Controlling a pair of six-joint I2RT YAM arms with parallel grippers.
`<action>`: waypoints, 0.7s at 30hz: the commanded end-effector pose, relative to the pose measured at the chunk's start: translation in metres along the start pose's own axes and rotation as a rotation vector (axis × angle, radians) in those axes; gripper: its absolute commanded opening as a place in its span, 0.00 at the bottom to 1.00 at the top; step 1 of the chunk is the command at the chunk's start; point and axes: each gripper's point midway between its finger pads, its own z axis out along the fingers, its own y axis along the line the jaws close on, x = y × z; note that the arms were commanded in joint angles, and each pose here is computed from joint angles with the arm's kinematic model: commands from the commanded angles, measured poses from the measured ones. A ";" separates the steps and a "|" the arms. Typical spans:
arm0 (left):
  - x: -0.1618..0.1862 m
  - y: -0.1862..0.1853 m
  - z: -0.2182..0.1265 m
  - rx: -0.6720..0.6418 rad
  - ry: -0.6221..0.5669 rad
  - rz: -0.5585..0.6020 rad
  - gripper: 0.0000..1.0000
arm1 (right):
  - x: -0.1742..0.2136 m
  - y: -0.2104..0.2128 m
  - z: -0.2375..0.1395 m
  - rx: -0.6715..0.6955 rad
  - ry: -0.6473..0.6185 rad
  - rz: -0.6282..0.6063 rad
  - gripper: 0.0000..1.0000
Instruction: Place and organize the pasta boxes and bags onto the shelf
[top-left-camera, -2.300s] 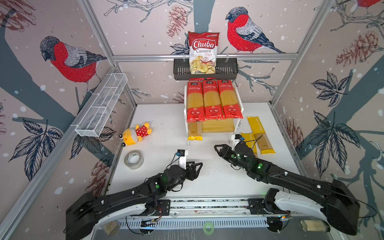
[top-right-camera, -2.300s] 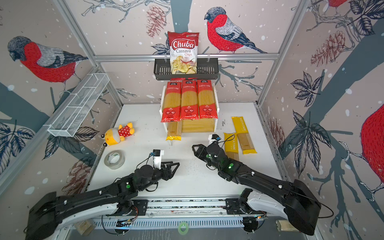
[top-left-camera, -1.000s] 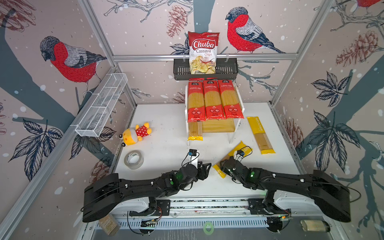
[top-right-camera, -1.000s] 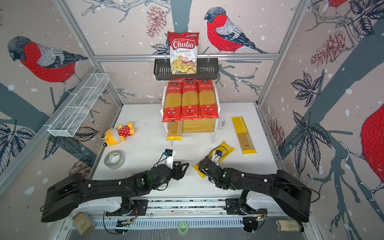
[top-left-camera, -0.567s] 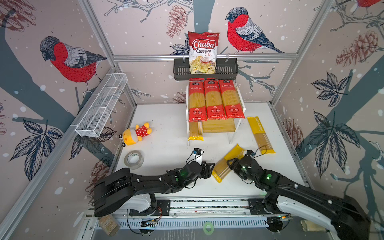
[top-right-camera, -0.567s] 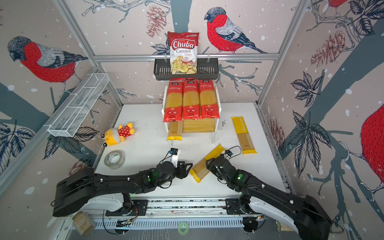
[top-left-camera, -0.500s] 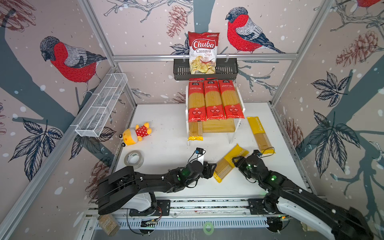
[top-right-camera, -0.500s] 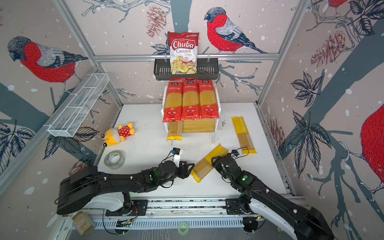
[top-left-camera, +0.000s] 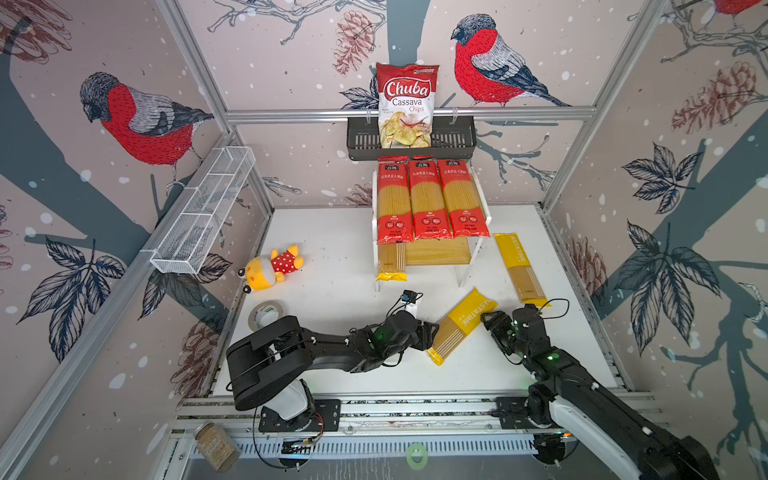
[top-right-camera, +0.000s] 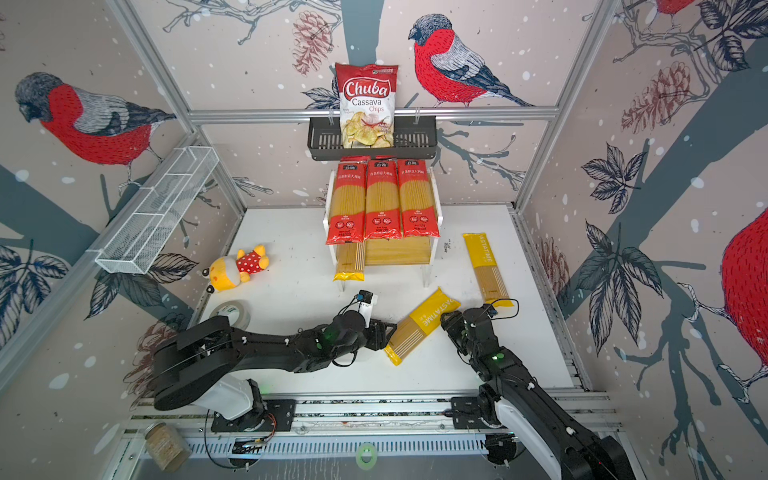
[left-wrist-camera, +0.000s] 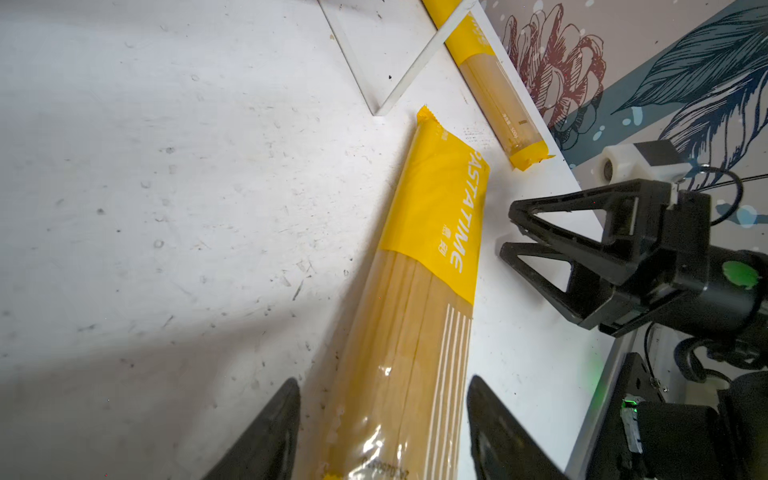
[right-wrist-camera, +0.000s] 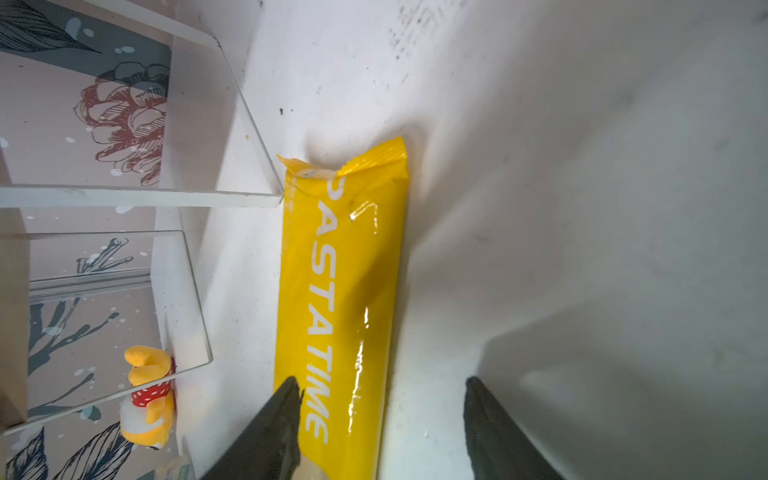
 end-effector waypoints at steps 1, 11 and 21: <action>-0.001 -0.010 0.006 0.050 0.016 -0.003 0.63 | -0.003 0.015 0.005 -0.063 -0.004 -0.007 0.62; 0.023 -0.008 0.017 0.103 0.096 -0.046 0.58 | 0.005 0.007 0.025 -0.046 0.037 0.012 0.60; 0.027 -0.014 0.019 0.151 0.120 -0.045 0.40 | 0.007 0.008 0.028 -0.085 0.012 -0.011 0.33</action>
